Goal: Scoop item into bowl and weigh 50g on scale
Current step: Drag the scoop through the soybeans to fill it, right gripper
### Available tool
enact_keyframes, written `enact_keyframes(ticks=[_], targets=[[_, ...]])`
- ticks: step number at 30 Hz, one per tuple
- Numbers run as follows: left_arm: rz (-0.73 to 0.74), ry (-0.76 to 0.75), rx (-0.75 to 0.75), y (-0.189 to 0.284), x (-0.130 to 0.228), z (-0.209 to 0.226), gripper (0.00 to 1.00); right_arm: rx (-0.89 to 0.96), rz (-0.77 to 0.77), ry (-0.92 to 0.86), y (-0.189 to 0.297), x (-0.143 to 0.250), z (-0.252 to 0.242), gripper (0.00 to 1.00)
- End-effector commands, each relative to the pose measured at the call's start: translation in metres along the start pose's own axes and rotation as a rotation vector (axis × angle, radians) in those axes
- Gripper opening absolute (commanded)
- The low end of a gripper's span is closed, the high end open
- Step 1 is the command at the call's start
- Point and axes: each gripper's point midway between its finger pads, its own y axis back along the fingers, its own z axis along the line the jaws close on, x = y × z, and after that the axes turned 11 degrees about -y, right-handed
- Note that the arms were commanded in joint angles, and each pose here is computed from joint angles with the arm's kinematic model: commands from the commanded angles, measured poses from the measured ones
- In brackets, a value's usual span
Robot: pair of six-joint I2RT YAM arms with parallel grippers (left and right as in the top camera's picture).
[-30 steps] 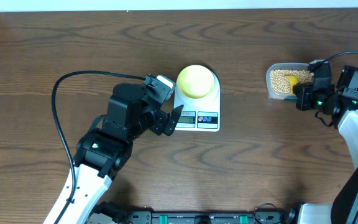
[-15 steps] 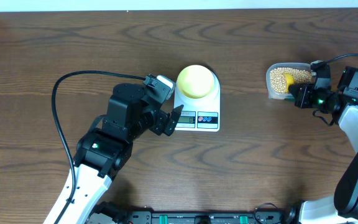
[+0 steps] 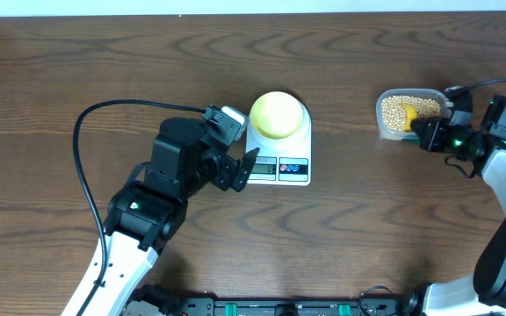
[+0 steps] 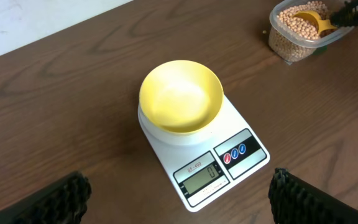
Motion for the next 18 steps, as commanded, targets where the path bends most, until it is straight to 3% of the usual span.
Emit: enact_keyframes(ticks=[1,9,18], targets=[[0.004,0.010,-0.011,0.001,0.002,0.002,0.94,-0.082,0.002,-0.067,0.005,-0.001,0.005,0.01],[0.004,0.010,-0.011,0.001,0.002,0.002,0.94,-0.188,-0.025,-0.143,0.021,-0.010,0.008,0.01],[0.004,0.010,-0.011,0.001,0.002,0.002,0.94,-0.188,-0.086,-0.199,0.033,-0.024,-0.005,0.01]])
